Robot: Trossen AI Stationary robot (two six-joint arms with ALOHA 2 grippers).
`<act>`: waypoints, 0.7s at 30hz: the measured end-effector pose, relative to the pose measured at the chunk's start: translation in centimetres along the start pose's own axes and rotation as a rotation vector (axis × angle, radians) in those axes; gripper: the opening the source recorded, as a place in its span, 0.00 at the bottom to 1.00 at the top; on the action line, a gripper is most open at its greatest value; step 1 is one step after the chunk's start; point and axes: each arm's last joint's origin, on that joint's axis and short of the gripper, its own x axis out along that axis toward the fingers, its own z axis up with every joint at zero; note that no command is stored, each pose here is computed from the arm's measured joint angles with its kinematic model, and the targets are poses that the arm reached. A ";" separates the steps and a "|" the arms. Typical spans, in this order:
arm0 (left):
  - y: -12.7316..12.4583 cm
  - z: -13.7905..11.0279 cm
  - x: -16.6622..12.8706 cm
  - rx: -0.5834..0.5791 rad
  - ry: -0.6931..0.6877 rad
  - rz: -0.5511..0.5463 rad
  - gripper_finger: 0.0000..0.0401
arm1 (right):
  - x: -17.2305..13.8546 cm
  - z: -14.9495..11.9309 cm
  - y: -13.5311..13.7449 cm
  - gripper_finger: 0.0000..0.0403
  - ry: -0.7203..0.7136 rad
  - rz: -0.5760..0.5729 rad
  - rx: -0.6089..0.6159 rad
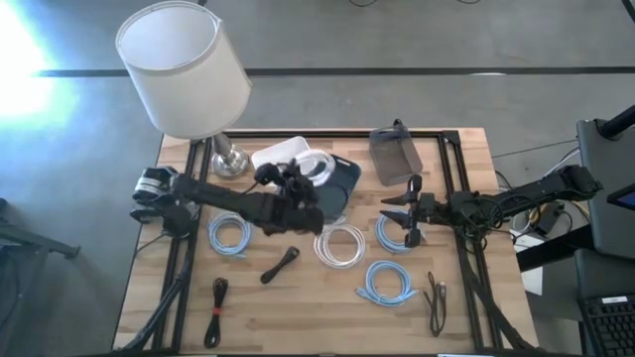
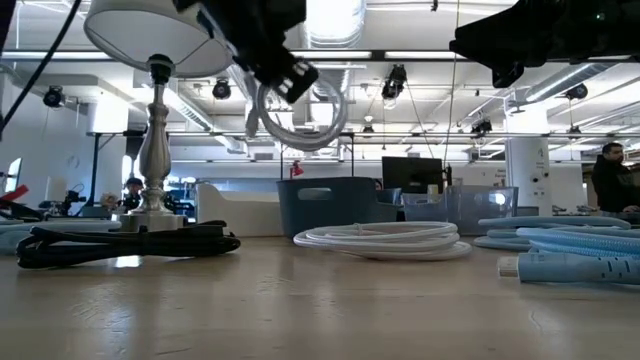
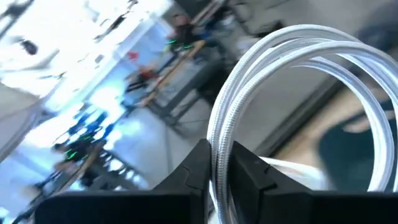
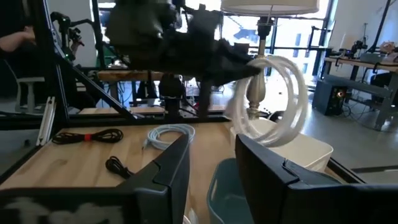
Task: Sort HDMI cables
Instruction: Put the left white HDMI cable into the white bin
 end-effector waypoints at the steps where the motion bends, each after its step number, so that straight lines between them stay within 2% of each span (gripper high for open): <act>1: 0.0 -0.4 0.6 -0.005 0.013 0.009 0.10 | 0.0 0.0 0.0 0.30 0.000 0.000 0.000; 10: -0.1 -3.6 4.9 0.012 0.112 0.081 0.10 | 0.4 -0.8 0.1 0.26 0.052 -0.002 0.069; 15: 0.1 -5.4 7.1 0.011 0.159 0.134 0.11 | 0.9 -1.7 0.3 0.24 0.109 -0.005 0.063; 21: 0.2 -7.8 9.3 -0.013 0.237 0.109 0.12 | 1.5 -2.4 0.5 0.22 0.155 -0.011 0.091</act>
